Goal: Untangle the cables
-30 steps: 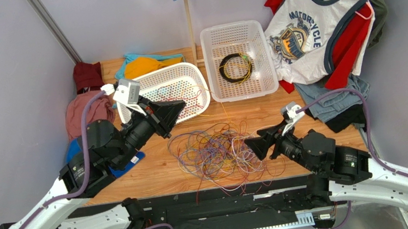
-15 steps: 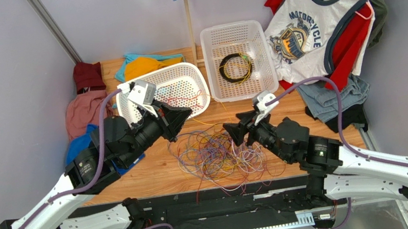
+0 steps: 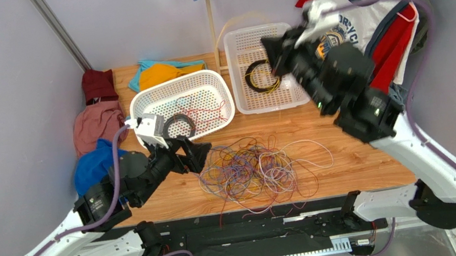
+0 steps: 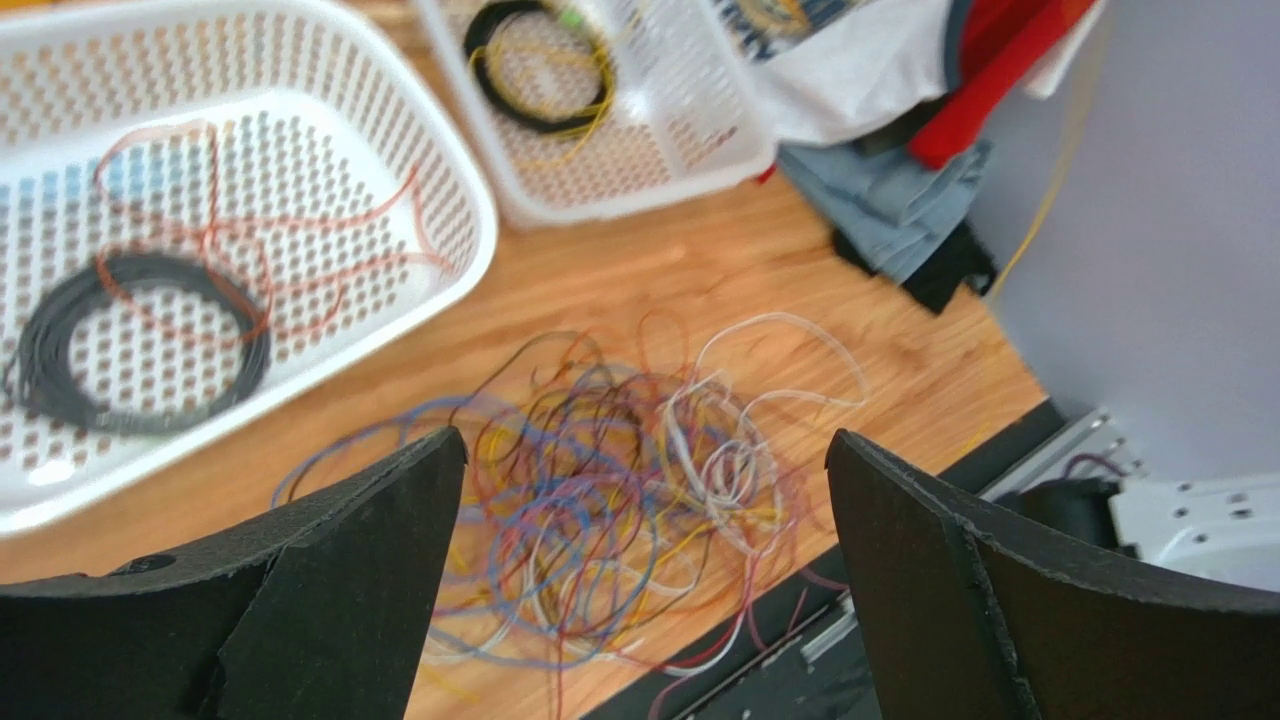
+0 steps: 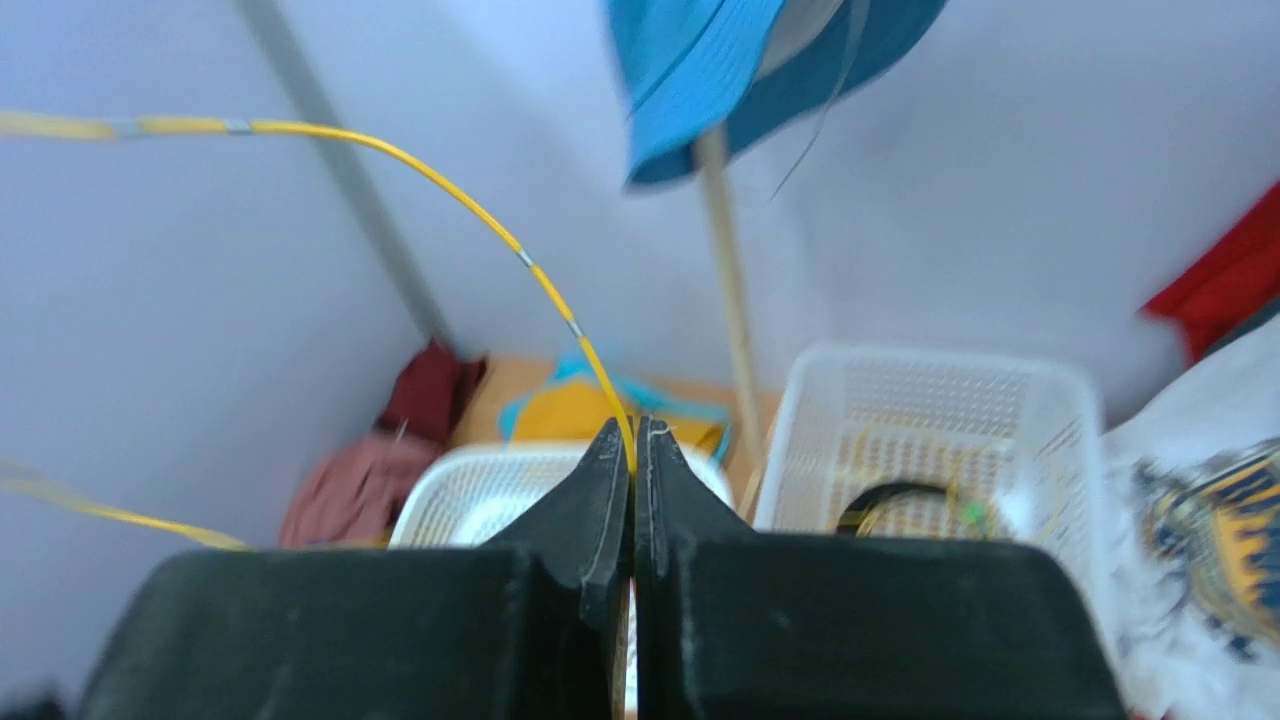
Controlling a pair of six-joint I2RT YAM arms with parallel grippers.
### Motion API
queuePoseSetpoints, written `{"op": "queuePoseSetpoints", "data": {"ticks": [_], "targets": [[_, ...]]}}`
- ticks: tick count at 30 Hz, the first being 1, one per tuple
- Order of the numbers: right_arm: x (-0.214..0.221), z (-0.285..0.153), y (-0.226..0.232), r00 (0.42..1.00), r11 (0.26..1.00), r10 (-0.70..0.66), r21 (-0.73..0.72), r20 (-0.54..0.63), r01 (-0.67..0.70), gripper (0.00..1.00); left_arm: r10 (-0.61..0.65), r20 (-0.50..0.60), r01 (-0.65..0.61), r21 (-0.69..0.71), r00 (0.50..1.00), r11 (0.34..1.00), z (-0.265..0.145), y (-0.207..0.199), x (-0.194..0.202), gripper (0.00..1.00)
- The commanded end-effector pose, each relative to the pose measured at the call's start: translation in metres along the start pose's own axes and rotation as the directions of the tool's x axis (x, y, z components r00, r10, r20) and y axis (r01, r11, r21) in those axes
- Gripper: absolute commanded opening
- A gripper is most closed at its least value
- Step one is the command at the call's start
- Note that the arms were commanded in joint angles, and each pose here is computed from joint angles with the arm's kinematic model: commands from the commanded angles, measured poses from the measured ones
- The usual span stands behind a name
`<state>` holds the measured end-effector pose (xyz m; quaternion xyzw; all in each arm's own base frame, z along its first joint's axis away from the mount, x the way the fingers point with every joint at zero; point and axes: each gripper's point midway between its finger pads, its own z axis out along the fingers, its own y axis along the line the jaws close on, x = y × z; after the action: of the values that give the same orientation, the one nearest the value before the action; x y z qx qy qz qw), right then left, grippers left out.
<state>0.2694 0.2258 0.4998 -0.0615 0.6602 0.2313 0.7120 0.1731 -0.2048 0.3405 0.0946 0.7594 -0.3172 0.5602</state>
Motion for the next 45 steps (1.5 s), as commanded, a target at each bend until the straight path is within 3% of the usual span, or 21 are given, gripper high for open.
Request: {"op": "queuePoseSetpoints", "data": {"ticks": [1, 3, 6, 10, 18, 27, 33, 39, 42, 45], "targets": [[-0.025, 0.041, -0.043, 0.997, 0.994, -0.042, 0.098, -0.061, 0.048, 0.00, -0.096, -0.038, 0.091, -0.101, 0.995, 0.991, -0.004, 0.034, 0.048, 0.99], [-0.045, 0.056, -0.058, 1.000, 0.992, -0.003, 0.130, -0.016, 0.005, 0.00, -0.142, -0.054, 0.138, -0.073, 0.988, 0.988, -0.005, 0.038, 0.071, 0.97], [-0.035, 0.091, -0.068, 0.999, 0.989, 0.037, 0.141, -0.035, -0.032, 0.00, -0.192, -0.080, 0.189, -0.050, 0.978, 0.981, -0.008, 0.042, 0.096, 0.94], [-0.040, 0.122, -0.090, 0.995, 0.984, 0.087, 0.154, 0.043, -0.092, 0.00, -0.213, -0.102, 0.208, -0.063, 0.972, 0.976, -0.014, 0.053, 0.116, 0.93], [-0.027, 0.164, -0.112, 0.998, 0.978, 0.027, 0.204, 0.065, -0.040, 0.00, -0.248, -0.121, 0.241, -0.067, 0.961, 0.968, -0.016, 0.064, 0.146, 0.92], [0.053, 0.209, -0.168, 0.999, 0.954, 0.028, 0.298, -0.031, -0.018, 0.00, -0.214, -0.160, 0.204, -0.077, 0.964, 0.976, -0.007, 0.067, 0.164, 0.93], [0.145, 0.235, -0.213, 0.986, 0.928, 0.041, 0.371, -0.159, 0.021, 0.00, -0.208, -0.187, 0.196, -0.080, 0.960, 0.977, -0.003, 0.068, 0.177, 0.93], [0.237, 0.234, -0.253, 0.943, 0.879, 0.081, 0.468, -0.321, 0.084, 0.00, -0.187, -0.200, 0.167, -0.113, 0.962, 0.979, -0.003, 0.077, 0.186, 0.93], [0.256, 0.229, -0.261, 0.922, 0.871, 0.105, 0.482, -0.372, 0.095, 0.00, -0.182, -0.203, 0.161, -0.116, 0.962, 0.980, -0.003, 0.078, 0.186, 0.93], [0.253, 0.221, -0.263, 0.911, 0.859, 0.120, 0.502, -0.394, 0.104, 0.40, -0.186, -0.200, 0.167, -0.109, 0.962, 0.980, -0.003, 0.076, 0.185, 0.93]]}}
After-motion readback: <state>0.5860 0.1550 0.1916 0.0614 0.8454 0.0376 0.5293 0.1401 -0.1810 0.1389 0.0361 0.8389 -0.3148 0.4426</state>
